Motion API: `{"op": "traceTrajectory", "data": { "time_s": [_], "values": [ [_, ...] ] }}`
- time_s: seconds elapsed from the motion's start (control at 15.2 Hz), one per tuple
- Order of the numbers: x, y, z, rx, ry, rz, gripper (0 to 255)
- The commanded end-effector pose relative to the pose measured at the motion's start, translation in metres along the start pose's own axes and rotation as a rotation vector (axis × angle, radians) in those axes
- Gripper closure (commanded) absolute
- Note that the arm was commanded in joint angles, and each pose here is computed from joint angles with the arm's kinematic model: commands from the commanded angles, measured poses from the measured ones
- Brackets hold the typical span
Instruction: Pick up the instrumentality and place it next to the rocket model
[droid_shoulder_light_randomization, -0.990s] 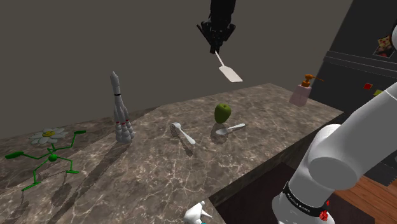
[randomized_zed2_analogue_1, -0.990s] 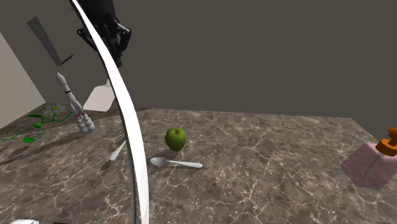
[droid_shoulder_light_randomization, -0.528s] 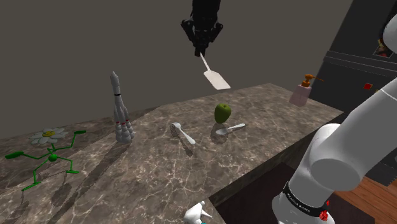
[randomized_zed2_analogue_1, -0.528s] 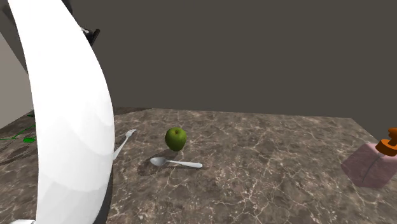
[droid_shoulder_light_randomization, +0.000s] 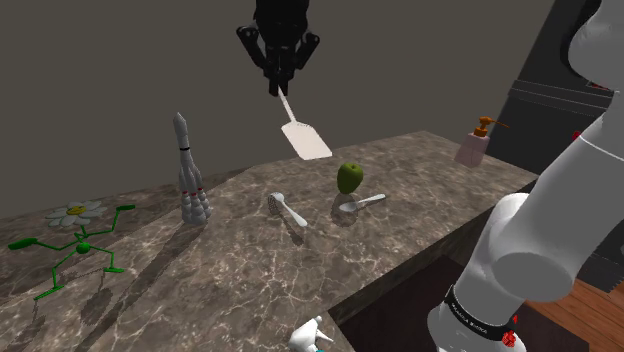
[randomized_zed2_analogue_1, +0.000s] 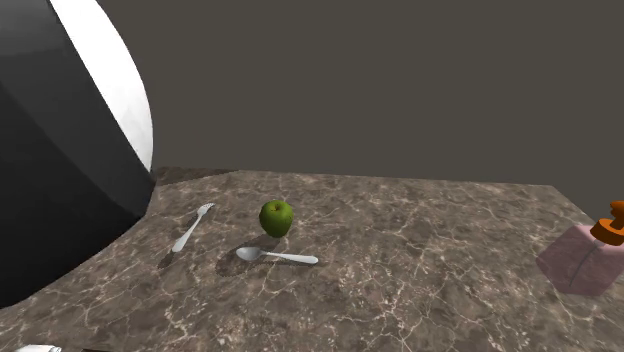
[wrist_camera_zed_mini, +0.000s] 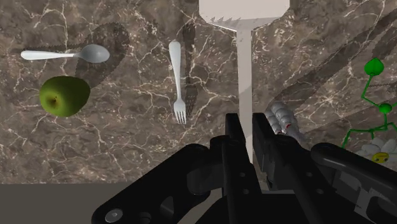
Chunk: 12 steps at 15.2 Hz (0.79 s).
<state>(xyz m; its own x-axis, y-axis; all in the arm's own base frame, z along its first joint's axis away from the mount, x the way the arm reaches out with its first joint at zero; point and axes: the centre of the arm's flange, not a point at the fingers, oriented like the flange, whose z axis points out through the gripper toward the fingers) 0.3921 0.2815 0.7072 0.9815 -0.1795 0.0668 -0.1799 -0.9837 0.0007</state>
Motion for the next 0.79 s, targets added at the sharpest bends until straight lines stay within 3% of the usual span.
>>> {"op": "traceTrajectory", "data": {
  "time_s": [0.0, 0.73],
  "values": [
    [-0.007, -0.024, 0.0, 0.001, -0.001, 0.002, 255],
    [-0.055, -0.157, -0.004, 0.001, -0.001, 0.002, 255]
  ]
}}
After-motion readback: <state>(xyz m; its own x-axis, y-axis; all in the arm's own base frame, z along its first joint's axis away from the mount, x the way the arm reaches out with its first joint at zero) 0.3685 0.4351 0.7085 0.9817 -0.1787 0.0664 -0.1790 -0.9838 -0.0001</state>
